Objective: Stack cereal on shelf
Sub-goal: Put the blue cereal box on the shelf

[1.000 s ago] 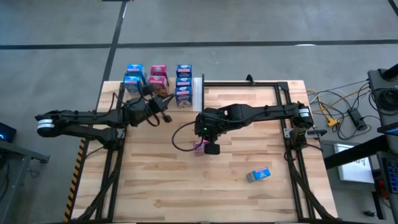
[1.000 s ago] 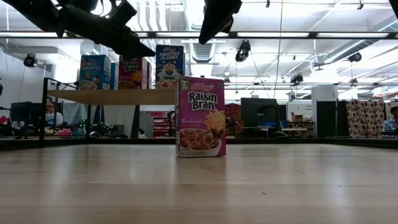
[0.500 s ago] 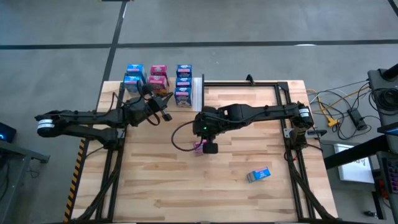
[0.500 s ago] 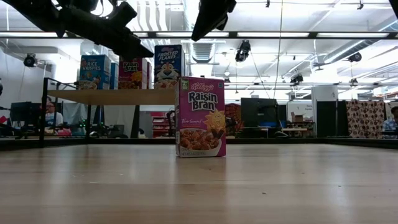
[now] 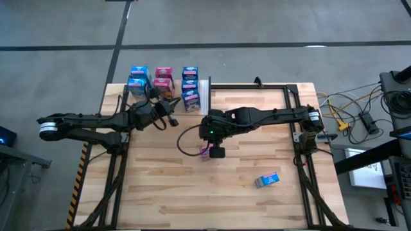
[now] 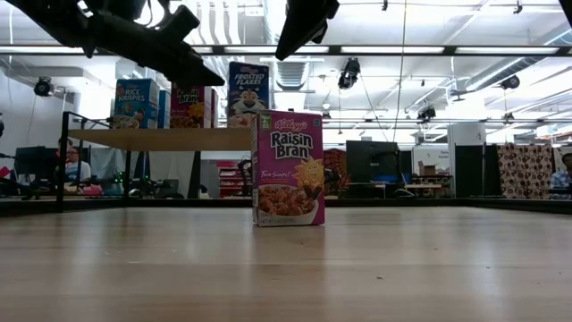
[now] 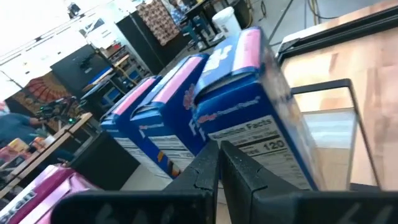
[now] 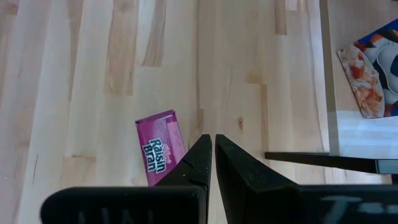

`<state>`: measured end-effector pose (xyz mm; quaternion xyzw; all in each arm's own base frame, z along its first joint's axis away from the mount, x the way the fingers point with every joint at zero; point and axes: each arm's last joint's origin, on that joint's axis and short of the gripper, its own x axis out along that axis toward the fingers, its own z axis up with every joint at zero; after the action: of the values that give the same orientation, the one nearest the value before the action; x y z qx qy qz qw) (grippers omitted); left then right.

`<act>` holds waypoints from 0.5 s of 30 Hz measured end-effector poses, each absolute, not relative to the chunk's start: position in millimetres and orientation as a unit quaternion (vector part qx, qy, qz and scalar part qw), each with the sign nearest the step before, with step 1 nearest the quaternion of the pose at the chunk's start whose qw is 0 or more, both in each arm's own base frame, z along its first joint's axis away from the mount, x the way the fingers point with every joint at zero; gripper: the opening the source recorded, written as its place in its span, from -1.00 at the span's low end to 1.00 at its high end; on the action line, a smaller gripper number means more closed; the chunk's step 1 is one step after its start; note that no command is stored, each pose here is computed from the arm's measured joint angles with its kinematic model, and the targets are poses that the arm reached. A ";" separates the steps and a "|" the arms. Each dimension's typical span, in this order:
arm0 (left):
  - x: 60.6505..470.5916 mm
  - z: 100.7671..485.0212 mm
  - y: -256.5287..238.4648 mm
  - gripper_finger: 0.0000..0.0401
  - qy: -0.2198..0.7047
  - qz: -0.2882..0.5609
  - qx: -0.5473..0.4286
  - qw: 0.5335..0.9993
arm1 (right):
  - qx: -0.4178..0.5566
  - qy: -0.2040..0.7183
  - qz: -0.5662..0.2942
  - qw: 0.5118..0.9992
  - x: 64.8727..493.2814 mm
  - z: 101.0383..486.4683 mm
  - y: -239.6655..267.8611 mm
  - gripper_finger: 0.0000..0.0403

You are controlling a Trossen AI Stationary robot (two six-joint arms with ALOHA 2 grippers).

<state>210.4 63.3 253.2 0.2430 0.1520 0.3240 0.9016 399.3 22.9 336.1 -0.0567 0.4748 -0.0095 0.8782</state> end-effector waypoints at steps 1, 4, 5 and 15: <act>210.2 253.6 63.5 -1.00 0.151 0.328 0.243 0.900 | -0.057 0.475 -0.009 0.878 399.3 336.0 22.9 -0.94; 210.3 255.4 63.7 -1.00 0.142 0.334 0.241 0.900 | -0.057 0.475 -0.009 0.878 399.3 336.0 22.9 -0.94; 210.7 255.9 63.8 -1.00 0.139 0.335 0.240 0.900 | -0.057 0.475 -0.009 0.878 399.3 336.0 22.9 -0.94; 201.0 258.0 59.5 -1.00 0.161 0.327 0.249 0.897 | -0.098 0.466 -0.132 0.869 400.3 337.9 -4.6 -0.94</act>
<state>201.0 59.5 258.0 0.2490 0.1612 0.3268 0.8974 400.3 -4.6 337.9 -0.0983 0.4661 -0.1323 0.8692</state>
